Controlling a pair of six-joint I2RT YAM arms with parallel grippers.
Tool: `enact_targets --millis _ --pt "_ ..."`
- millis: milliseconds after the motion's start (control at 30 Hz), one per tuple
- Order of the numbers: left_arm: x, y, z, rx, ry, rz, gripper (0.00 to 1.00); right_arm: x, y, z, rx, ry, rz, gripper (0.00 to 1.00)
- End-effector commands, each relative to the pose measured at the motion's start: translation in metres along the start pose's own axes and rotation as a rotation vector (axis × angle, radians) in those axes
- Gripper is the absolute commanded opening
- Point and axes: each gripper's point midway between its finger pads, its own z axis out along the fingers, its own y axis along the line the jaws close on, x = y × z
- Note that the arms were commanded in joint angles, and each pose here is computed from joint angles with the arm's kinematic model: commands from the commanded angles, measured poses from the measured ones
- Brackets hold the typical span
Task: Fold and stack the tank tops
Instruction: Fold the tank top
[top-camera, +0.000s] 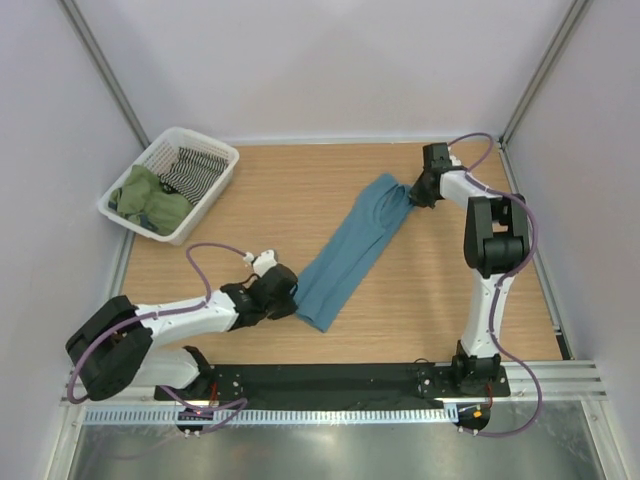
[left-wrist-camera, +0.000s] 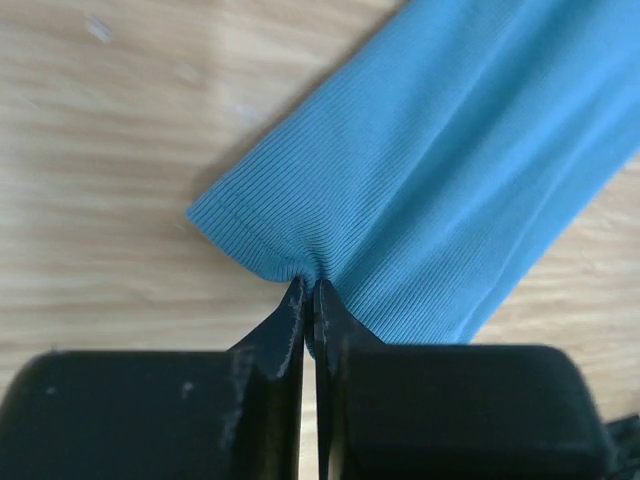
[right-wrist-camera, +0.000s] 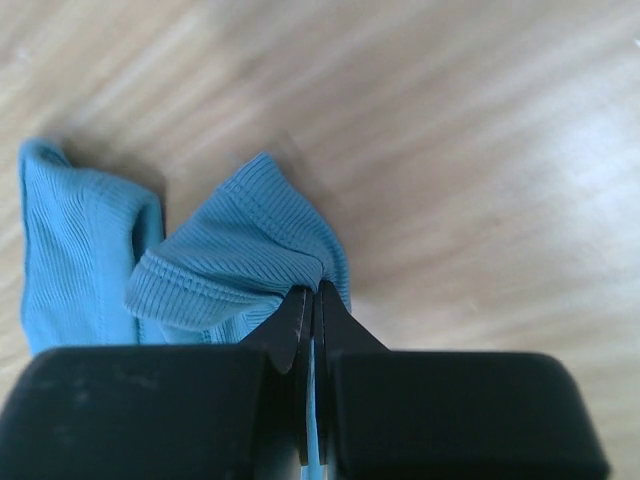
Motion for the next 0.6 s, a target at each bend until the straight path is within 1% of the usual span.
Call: enact_targets --millis 0,33,67,100,133,167,200,233,267,300,333,367,400,433,467,500,533,567 --pt "0.011 -0.007 -0.003 0.000 -0.064 -0.069 0.05 -0.014 0.017 0.015 -0.048 -0.002 -0.034 0.01" --pt "0.022 -0.014 -0.006 0.018 -0.058 -0.054 0.08 -0.018 0.020 0.016 -0.054 -0.006 -0.040 0.01" --pt "0.023 -0.017 -0.008 0.023 -0.078 -0.057 0.11 -0.024 0.025 0.021 -0.061 -0.014 -0.044 0.01" --pt "0.027 -0.022 -0.010 0.034 -0.080 -0.076 0.19 -0.027 0.028 0.023 -0.063 -0.018 -0.049 0.01" --pt "0.036 -0.028 -0.015 0.055 -0.077 -0.060 0.24 -0.029 0.027 0.026 -0.059 -0.016 -0.064 0.02" --pt "0.036 -0.029 -0.017 0.056 -0.101 -0.060 0.31 -0.037 0.034 0.029 -0.071 -0.030 -0.073 0.02" --pt "0.039 -0.033 -0.020 0.066 -0.117 -0.073 0.47 -0.040 0.035 0.032 -0.071 -0.032 -0.082 0.02" --pt "0.050 -0.040 -0.026 0.091 -0.116 -0.045 0.54 -0.053 0.045 0.029 -0.090 -0.053 -0.100 0.03" --pt "0.054 -0.034 -0.029 0.067 -0.124 -0.027 0.60 -0.057 0.049 0.030 -0.103 -0.056 -0.110 0.03" --pt "0.052 -0.040 -0.034 0.073 -0.155 -0.012 0.71 -0.052 0.048 0.038 -0.098 -0.029 -0.120 0.06" --pt "0.050 -0.039 -0.034 0.056 -0.164 -0.001 0.74 -0.054 0.053 0.039 -0.110 -0.028 -0.127 0.06" --pt "0.047 -0.034 -0.036 0.007 -0.172 0.025 0.78 -0.068 0.063 0.036 -0.134 -0.057 -0.142 0.08" --pt "0.040 -0.032 -0.037 -0.013 -0.201 0.032 0.88 -0.059 0.072 0.040 -0.179 -0.018 -0.153 0.11" --pt "0.036 -0.031 -0.037 -0.026 -0.200 0.076 0.88 -0.059 0.074 0.042 -0.189 -0.010 -0.156 0.12" --pt "0.032 -0.035 -0.037 -0.022 -0.193 0.078 0.88 -0.066 0.085 0.038 -0.214 -0.027 -0.160 0.13" --pt "0.029 -0.036 -0.034 -0.019 -0.155 0.067 0.88 -0.061 0.085 0.044 -0.213 -0.010 -0.162 0.15" --pt "0.026 -0.044 -0.031 0.019 -0.143 0.084 0.88 -0.061 0.089 0.045 -0.219 -0.009 -0.161 0.15" --pt "0.024 -0.043 -0.028 0.026 -0.127 0.086 0.86 -0.065 0.099 0.042 -0.239 -0.024 -0.166 0.16"
